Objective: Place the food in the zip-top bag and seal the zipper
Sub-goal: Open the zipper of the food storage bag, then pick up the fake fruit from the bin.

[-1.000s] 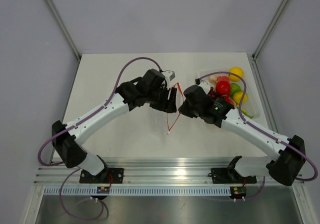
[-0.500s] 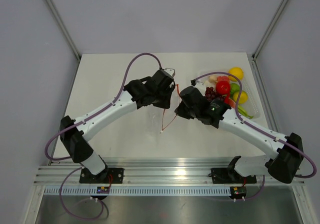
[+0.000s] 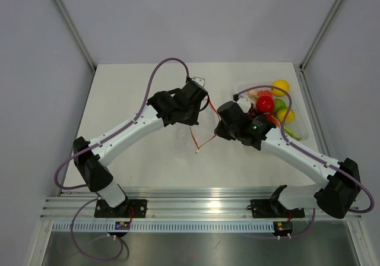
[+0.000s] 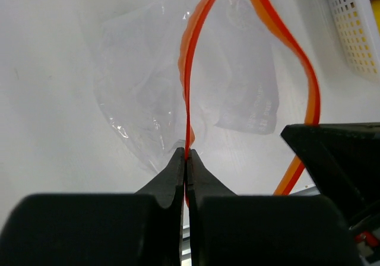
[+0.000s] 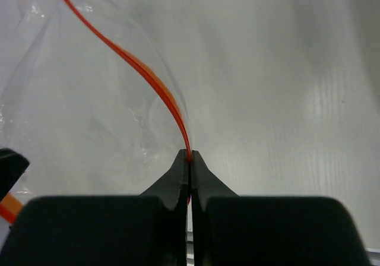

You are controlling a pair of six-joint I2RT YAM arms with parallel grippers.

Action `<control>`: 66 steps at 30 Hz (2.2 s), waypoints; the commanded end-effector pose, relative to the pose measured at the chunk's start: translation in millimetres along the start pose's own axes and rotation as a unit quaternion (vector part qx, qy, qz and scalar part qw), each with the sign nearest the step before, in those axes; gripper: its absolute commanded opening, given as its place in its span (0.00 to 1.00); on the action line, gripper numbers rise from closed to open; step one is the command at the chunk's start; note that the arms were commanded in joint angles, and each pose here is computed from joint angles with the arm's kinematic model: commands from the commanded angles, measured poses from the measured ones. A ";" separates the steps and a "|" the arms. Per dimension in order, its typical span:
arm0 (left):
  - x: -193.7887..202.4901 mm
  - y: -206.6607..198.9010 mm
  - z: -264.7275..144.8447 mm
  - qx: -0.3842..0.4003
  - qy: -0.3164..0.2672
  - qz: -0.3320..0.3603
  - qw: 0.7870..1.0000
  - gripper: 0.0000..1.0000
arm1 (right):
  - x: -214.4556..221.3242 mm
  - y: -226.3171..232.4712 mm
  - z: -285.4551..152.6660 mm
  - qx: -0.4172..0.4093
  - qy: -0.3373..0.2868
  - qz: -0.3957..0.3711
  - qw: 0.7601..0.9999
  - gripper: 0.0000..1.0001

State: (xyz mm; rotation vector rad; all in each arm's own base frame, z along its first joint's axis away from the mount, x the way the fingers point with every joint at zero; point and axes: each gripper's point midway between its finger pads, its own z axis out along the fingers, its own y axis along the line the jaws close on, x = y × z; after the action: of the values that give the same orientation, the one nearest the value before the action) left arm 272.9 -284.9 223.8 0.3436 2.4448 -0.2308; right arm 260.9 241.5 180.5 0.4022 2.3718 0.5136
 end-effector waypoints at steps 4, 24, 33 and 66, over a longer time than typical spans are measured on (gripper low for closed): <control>-14.5 -9.1 -0.3 0.015 -0.011 0.010 1.000 0.00 | -17.2 -20.0 0.3 0.024 -0.025 -0.021 0.999 0.06; -52.0 -27.3 23.4 -0.006 -0.028 0.030 0.999 0.00 | -123.5 -87.8 -66.5 0.076 -0.111 -0.062 0.989 0.73; -53.2 -27.6 31.2 -0.015 -0.026 0.043 0.999 0.00 | -184.4 -155.0 -2.3 0.127 -0.089 0.002 0.988 0.91; -66.5 -52.8 65.6 0.000 -0.014 0.064 0.998 0.00 | -211.5 -210.9 111.7 0.155 -0.018 0.022 0.988 0.90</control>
State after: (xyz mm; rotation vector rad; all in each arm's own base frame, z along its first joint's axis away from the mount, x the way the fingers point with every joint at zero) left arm 338.9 -351.8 207.9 0.4914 2.4272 -0.1273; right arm 451.7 -4.6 107.7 0.6332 2.4611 0.1244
